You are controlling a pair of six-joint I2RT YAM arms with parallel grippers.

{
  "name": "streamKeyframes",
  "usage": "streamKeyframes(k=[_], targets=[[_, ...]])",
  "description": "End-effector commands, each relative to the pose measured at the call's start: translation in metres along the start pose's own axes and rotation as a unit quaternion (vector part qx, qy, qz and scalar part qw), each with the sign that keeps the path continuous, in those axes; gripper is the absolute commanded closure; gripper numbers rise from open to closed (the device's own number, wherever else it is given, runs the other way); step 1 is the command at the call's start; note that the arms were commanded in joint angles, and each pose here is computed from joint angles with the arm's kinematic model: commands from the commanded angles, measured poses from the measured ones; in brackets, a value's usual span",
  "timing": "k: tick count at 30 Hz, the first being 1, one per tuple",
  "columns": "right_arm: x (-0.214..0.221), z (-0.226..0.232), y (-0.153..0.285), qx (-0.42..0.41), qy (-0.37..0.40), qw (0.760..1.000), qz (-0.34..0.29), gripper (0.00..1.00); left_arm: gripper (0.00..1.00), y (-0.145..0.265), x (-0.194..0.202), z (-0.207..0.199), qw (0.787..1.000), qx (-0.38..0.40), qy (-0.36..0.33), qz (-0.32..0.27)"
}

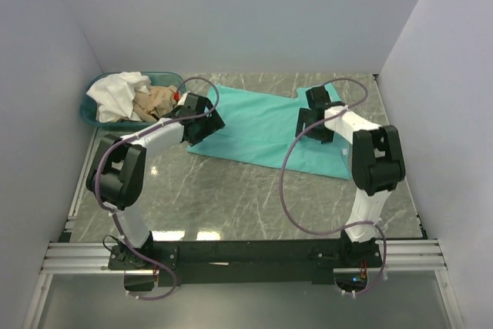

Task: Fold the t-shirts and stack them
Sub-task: Fold the tshirt

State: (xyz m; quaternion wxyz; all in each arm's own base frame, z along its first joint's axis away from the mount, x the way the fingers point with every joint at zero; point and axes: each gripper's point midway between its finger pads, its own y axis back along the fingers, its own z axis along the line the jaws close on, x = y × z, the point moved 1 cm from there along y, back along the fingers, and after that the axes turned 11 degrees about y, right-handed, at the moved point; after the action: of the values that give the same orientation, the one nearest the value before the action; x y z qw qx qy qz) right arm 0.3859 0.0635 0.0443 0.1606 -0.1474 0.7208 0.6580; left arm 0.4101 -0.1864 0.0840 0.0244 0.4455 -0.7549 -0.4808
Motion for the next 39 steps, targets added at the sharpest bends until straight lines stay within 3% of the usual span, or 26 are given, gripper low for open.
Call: streamKeyframes(k=[1, 9, 16, 25, 39], targets=[[-0.055, 0.017, 0.002, -0.013, -0.01, 0.998, -0.059, 0.15, 0.01, 0.0, -0.002, -0.006, 1.0, 0.013, -0.01, 0.0], [-0.075, 0.02, 0.001, 0.004, -0.022, 0.998, -0.066, 0.14, 0.01, -0.008, 0.001, 0.005, 1.0, -0.011, -0.015, 0.0], [-0.03, -0.018, 0.03, 0.064, -0.063, 0.993, -0.075, 0.13, 0.0, -0.013, 0.005, 0.007, 1.0, -0.011, -0.016, 0.008], [0.004, -0.021, 0.044, 0.011, -0.108, 0.989, -0.104, 0.13, 0.01, -0.021, 0.023, 0.029, 0.999, -0.031, -0.012, 0.031], [0.071, -0.024, 0.019, 0.009, -0.106, 0.994, -0.002, 0.14, 0.01, -0.01, 0.037, 0.059, 0.997, -0.059, -0.013, 0.045]])
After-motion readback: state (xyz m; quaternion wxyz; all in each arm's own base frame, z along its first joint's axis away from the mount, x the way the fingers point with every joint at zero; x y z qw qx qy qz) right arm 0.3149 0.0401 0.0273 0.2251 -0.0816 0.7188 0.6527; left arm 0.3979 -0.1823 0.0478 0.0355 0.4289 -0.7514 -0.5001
